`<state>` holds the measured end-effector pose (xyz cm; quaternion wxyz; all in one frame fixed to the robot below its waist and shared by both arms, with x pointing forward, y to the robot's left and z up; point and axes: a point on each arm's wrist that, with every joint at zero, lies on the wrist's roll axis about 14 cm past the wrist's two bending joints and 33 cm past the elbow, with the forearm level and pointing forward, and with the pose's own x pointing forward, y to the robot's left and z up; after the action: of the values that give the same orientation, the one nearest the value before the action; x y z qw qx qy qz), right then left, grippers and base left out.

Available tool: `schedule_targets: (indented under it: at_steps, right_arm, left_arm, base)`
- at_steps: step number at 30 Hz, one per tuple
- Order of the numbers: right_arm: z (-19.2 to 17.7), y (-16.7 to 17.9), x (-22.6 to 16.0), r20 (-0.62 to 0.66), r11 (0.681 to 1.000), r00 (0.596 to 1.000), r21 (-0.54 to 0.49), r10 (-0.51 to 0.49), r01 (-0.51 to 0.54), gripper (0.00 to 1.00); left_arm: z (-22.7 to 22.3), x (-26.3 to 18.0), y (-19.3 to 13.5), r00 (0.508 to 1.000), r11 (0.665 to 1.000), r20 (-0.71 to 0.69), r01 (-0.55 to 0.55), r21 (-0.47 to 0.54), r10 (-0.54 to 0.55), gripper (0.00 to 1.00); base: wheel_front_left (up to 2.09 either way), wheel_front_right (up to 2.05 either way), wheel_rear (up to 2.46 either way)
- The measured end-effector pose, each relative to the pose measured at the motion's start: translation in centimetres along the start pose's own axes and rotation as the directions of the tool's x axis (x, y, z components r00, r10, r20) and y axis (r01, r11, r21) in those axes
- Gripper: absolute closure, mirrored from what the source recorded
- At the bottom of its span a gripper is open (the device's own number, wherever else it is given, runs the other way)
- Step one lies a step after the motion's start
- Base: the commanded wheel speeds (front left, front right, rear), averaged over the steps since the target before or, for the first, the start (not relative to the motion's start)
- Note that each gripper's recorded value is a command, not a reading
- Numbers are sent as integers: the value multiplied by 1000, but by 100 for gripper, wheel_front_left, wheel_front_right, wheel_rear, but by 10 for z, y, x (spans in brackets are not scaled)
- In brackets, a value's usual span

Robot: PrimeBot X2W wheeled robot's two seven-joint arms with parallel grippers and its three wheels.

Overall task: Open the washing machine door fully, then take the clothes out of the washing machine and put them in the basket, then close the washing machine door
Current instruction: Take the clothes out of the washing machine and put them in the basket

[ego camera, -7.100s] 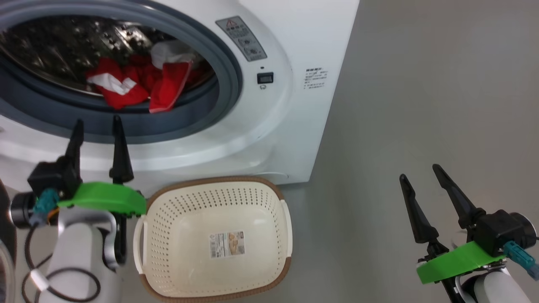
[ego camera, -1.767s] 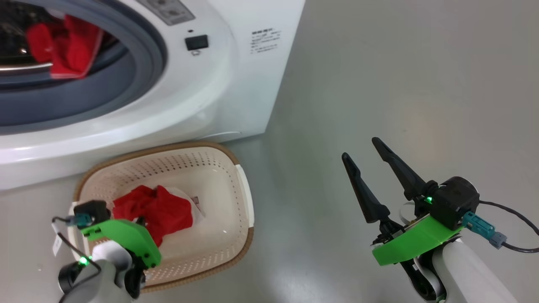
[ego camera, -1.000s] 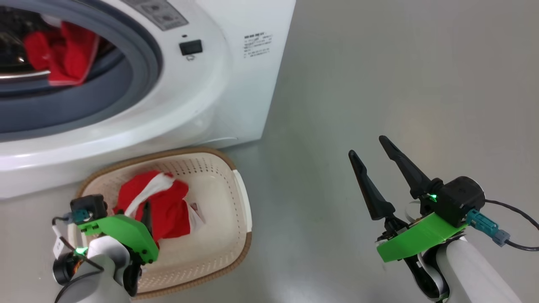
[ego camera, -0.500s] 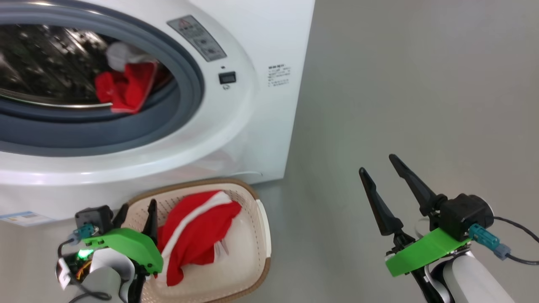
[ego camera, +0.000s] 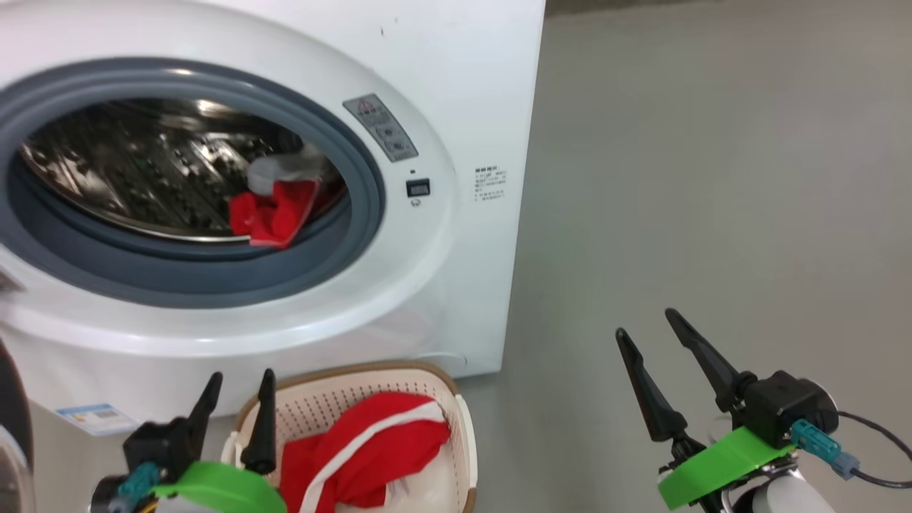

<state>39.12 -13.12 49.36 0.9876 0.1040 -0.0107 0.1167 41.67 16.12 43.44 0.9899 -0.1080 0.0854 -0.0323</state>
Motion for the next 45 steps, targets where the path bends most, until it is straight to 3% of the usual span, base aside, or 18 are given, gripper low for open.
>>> schedule_targets:
  at_steps: [18, 45]
  right_arm:
    - [41, -24, -47, 130, 992, 985, -39, -116, 122, 0]
    - [40, -22, -54, 131, 992, 984, -41, -117, 123, 0]
  left_arm:
    - [58, -73, 23, 972, 997, 227, -69, 31, 60, 0]
    - [55, -86, 23, 973, 993, 226, -76, 88, 54, 0]
  base:
    - [0, 0, 0]
    - [0, 0, 0]
